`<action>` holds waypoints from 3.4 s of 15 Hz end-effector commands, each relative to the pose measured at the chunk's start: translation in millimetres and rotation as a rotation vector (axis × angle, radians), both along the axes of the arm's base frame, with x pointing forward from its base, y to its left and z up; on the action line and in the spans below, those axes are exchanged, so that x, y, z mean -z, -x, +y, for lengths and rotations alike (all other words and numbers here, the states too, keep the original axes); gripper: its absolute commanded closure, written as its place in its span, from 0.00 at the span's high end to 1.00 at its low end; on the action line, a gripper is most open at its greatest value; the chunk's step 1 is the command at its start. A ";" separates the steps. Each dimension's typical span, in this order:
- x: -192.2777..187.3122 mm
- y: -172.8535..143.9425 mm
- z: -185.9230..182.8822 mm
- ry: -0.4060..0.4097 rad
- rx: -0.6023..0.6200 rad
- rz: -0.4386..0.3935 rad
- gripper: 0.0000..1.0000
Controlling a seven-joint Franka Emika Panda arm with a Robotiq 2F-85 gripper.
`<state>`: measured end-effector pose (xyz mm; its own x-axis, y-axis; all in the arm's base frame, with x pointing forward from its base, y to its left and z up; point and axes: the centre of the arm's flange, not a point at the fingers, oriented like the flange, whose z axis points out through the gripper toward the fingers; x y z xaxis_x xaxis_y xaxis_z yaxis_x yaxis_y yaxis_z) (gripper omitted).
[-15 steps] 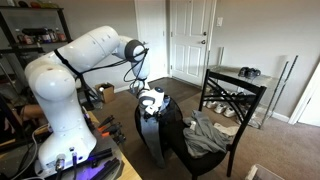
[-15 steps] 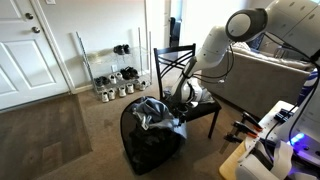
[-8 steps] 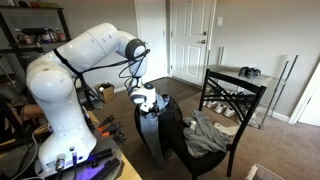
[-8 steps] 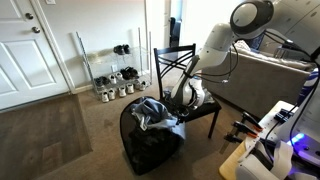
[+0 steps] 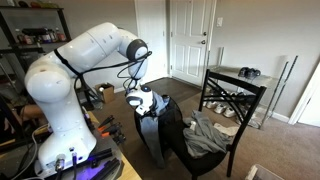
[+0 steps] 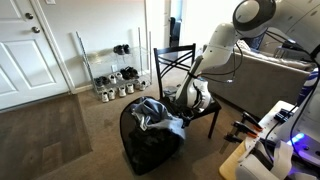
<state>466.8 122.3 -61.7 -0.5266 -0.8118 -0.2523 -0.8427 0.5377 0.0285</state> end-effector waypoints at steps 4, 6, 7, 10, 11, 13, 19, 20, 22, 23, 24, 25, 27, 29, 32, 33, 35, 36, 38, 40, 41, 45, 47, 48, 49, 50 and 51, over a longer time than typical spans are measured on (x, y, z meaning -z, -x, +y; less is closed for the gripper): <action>0.3 1.8 -27.5 -0.001 0.130 0.040 1.00; 8.7 -8.9 -37.6 0.015 0.137 0.028 1.00; 10.5 -13.0 -41.9 0.020 0.138 0.023 1.00; 21.6 -31.4 -52.1 0.020 0.137 0.004 1.00; 23.8 -36.0 -52.7 0.017 0.138 0.006 1.00; 28.9 -46.6 -46.3 0.000 0.120 0.011 1.00; 45.3 -55.0 -16.4 -0.043 0.055 0.047 1.00; 52.8 -51.4 -13.1 -0.055 0.053 0.065 1.00; 60.4 -44.2 -9.4 -0.068 0.045 0.081 1.00; 64.4 -41.8 -9.3 -0.069 0.048 0.087 1.00; 65.6 -36.4 -10.3 -0.066 0.057 0.096 1.00; 65.9 -32.7 -10.4 -0.064 0.063 0.102 1.00; 64.5 -22.1 -11.8 -0.045 0.093 0.113 1.00; 63.6 -15.3 -11.4 -0.034 0.113 0.115 0.90; 61.2 -8.5 -6.5 -0.017 0.119 0.112 0.60; 59.5 -6.5 -5.1 -0.009 0.123 0.110 0.53; 56.1 -2.1 -3.3 0.010 0.135 0.106 0.41; 54.2 0.5 -2.4 0.018 0.146 0.106 0.34; 51.5 4.6 -2.0 0.031 0.161 0.106 0.21; 47.5 9.0 -2.2 0.053 0.192 0.110 0.08; 45.0 11.9 -2.2 0.063 0.216 0.114 0.05; 13.5 28.5 0.9 0.139 0.282 0.083 0.01; -4.0 35.7 6.2 0.179 0.302 0.060 0.04; -10.5 37.5 8.6 0.194 0.310 0.055 0.04; -15.7 39.5 10.8 0.206 0.315 0.050 0.04; -21.2 39.6 13.3 0.216 0.315 0.046 0.04; -25.4 40.4 15.1 0.225 0.315 0.044 0.04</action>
